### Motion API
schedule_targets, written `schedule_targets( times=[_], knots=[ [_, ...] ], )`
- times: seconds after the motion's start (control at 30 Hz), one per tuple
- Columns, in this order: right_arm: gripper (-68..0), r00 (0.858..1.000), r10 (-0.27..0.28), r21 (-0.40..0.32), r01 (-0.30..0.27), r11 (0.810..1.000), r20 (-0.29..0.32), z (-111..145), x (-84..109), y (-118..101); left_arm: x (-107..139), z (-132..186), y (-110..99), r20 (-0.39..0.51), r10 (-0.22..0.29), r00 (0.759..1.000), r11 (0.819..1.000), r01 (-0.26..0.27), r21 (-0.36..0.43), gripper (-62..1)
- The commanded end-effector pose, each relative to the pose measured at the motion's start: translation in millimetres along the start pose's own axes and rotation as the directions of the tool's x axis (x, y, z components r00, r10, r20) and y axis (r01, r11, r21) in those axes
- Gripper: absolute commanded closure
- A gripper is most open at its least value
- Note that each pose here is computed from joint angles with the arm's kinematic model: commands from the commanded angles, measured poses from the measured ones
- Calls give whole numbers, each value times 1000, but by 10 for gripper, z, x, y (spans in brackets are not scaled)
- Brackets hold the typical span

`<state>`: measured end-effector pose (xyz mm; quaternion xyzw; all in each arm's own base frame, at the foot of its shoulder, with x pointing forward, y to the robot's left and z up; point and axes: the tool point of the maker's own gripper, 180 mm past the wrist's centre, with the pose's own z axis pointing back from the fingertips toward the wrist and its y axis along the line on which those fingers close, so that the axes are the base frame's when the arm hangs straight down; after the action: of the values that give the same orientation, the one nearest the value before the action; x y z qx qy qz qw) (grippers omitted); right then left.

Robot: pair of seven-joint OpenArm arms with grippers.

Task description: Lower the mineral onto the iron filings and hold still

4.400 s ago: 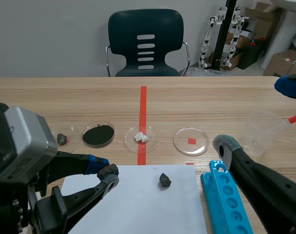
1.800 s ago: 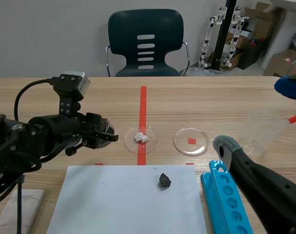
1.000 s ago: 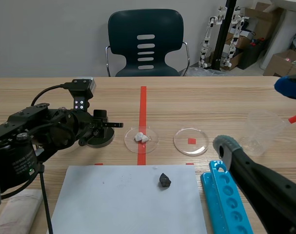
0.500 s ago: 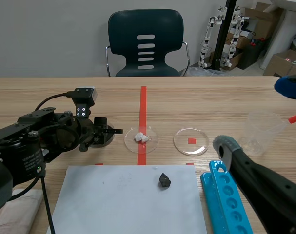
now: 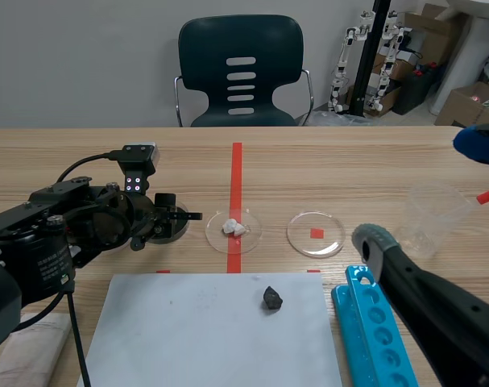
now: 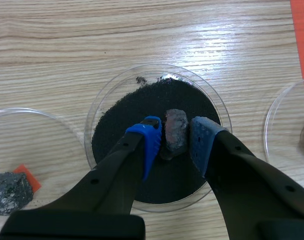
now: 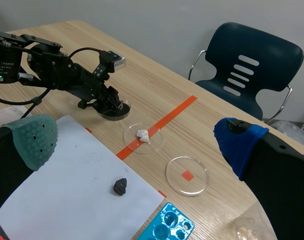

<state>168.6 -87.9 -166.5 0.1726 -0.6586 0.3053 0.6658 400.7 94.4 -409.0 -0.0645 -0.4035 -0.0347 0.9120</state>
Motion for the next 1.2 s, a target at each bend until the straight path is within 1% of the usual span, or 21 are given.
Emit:
schedule_targets(
  times=[0.0,0.63,0.7,0.9,1.0,1.07,1.1,1.17],
  knots=[
    [-679,1000,0,-1,0,1000,30,-10,81,-12,151,5,-34,37,4,999,1000,-4,-7,-102],
    [-679,1000,0,-1,0,1000,30,-10,81,-12,163,7,-33,41,-1,999,1000,1,-6,-102],
    [-679,1000,0,-1,0,1000,30,-10,81,-12,198,16,-40,50,-16,999,1000,16,-4,-102],
    [-679,1000,0,-1,0,1000,30,-10,80,-12,345,85,-43,79,-35,996,999,36,-12,-102],
    [-679,1000,0,-1,0,1000,29,-10,80,-12,437,165,-59,117,-49,992,998,52,-20,-102],
    [-679,1000,0,-1,0,1000,26,-10,75,-12,481,240,-74,146,-79,986,996,84,-27,-102],
    [-679,1000,0,-1,0,1000,26,-10,73,-12,511,291,-105,167,-99,981,994,107,-39,-102],
    [-679,1000,0,-1,0,1000,22,-10,67,-12,580,409,-166,215,-122,969,988,138,-63,-102]
  ],
)
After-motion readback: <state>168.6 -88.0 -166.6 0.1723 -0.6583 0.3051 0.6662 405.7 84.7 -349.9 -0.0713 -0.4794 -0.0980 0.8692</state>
